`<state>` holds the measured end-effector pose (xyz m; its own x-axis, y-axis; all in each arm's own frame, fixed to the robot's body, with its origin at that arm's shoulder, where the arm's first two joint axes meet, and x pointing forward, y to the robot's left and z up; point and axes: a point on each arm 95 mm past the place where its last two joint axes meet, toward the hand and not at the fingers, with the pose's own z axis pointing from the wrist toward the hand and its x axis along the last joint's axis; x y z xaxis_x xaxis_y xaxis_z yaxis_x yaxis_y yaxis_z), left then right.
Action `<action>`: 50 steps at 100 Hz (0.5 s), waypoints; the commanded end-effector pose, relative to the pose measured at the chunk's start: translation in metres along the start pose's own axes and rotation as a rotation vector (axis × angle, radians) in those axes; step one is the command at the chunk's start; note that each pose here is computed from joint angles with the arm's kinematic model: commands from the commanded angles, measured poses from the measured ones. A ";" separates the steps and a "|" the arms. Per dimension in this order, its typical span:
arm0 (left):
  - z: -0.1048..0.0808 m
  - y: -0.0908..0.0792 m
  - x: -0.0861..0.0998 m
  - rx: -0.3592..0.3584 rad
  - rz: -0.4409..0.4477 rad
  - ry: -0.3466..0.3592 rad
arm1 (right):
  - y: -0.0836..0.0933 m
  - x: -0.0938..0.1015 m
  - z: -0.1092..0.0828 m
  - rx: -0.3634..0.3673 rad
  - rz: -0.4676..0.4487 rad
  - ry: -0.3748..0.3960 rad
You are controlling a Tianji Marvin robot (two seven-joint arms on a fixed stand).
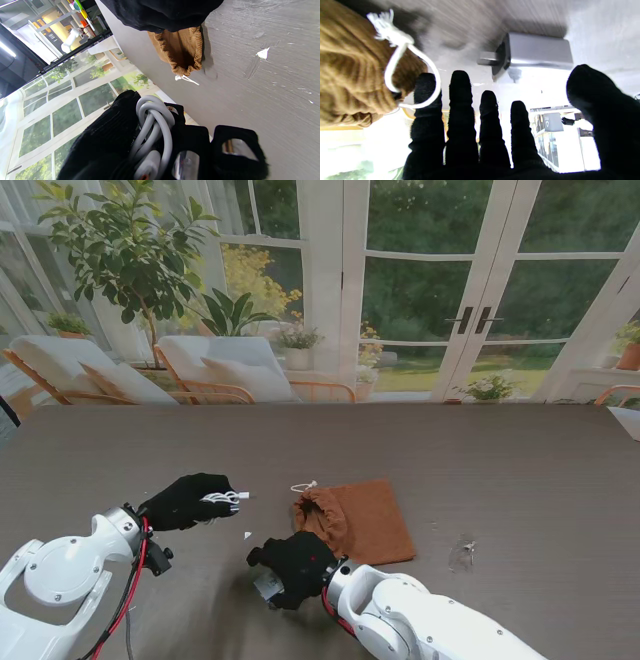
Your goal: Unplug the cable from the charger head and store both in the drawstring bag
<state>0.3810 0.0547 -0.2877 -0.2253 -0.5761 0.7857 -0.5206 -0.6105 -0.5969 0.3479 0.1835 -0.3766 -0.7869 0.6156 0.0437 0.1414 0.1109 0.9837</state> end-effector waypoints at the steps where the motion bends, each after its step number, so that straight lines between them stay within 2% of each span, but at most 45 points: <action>1: 0.000 0.002 0.000 -0.012 -0.006 -0.002 | 0.001 0.009 -0.002 0.001 -0.011 0.022; 50: 0.000 0.000 -0.001 -0.005 -0.002 -0.001 | 0.032 0.008 -0.018 -0.116 0.039 0.008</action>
<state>0.3813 0.0557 -0.2873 -0.2244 -0.5780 0.7846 -0.5142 -0.6137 -0.5992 0.3413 0.1753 -0.3456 -0.7788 0.6226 0.0766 0.1010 0.0039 0.9949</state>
